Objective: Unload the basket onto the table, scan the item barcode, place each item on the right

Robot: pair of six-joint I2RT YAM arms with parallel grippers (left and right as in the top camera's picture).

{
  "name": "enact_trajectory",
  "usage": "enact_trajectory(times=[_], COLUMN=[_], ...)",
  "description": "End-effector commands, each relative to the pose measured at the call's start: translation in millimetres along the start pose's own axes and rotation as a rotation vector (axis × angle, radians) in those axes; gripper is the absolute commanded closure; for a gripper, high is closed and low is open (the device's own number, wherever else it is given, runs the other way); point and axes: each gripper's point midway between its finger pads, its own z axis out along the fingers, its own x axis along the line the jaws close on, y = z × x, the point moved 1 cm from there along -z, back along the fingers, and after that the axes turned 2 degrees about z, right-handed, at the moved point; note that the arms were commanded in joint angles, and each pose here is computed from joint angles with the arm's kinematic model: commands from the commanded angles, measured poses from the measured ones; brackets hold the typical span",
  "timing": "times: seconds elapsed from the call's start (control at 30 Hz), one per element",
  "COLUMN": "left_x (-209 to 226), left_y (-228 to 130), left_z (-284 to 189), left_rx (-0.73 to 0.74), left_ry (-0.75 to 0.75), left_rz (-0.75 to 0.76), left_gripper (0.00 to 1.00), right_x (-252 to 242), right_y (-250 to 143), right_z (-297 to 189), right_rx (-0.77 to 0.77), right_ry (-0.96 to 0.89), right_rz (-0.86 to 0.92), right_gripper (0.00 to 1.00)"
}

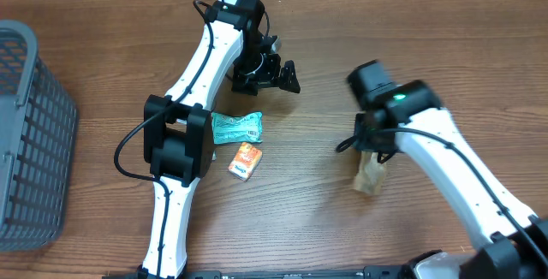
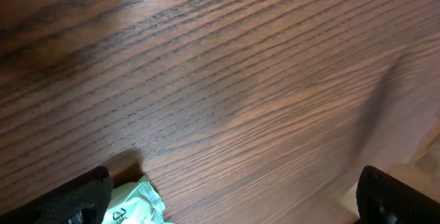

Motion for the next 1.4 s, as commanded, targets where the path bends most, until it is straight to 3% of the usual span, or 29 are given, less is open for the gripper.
enact_trajectory(times=[0.0, 0.33, 0.37, 0.5, 0.67, 0.93, 1.0, 1.07, 1.17, 1.37], left_x=[2.0, 3.0, 3.1, 3.9, 4.3, -7.1, -12.8, -21.6, -28.7, -57.7], left_y=[0.5, 1.0, 1.0, 2.7, 2.7, -1.2, -3.5, -6.1, -5.9, -5.9], left_z=[4.9, 4.9, 5.0, 4.6, 4.5, 9.9, 12.8, 17.0, 22.1, 4.1], left_rx=[0.002, 0.0, 0.0, -0.007, -0.007, 0.006, 0.014, 0.022, 0.015, -0.004], left_ry=[0.025, 0.032, 0.032, 0.035, 0.035, 0.035, 0.035, 0.036, 0.069, 0.02], left_rz=[0.023, 0.024, 0.024, 0.025, 0.025, 0.076, 0.106, 0.16, 0.203, 0.22], left_gripper=[0.01, 0.01, 0.01, 0.0, 0.0, 0.02, 0.15, 0.39, 0.94, 0.96], right_x=[-8.7, 70.5, 81.5, 121.2, 134.9, 86.8, 71.8, 53.8, 29.5, -4.4], right_y=[14.8, -11.4, -14.5, -25.5, -16.3, 45.3, 52.9, 59.0, 61.1, 48.3], right_z=[6.9, 52.6, 51.7, 42.0, 23.3, -17.1, -15.3, -9.2, 5.8, 49.6], right_rx=[-0.085, 0.073, 0.07, 0.039, 0.033, 0.034, 0.077, 0.136, 0.19, 0.262], right_ry=[-0.187, -0.116, -0.082, 0.027, 0.108, 0.313, 0.377, 0.477, 0.599, 0.614], right_rz=[0.053, -0.115, -0.136, -0.202, -0.182, -0.032, -0.012, -0.009, 0.002, 0.142], right_gripper=[0.96, 0.93, 0.88, 0.42, 0.42, 0.42, 0.42, 0.35, 0.32, 0.34])
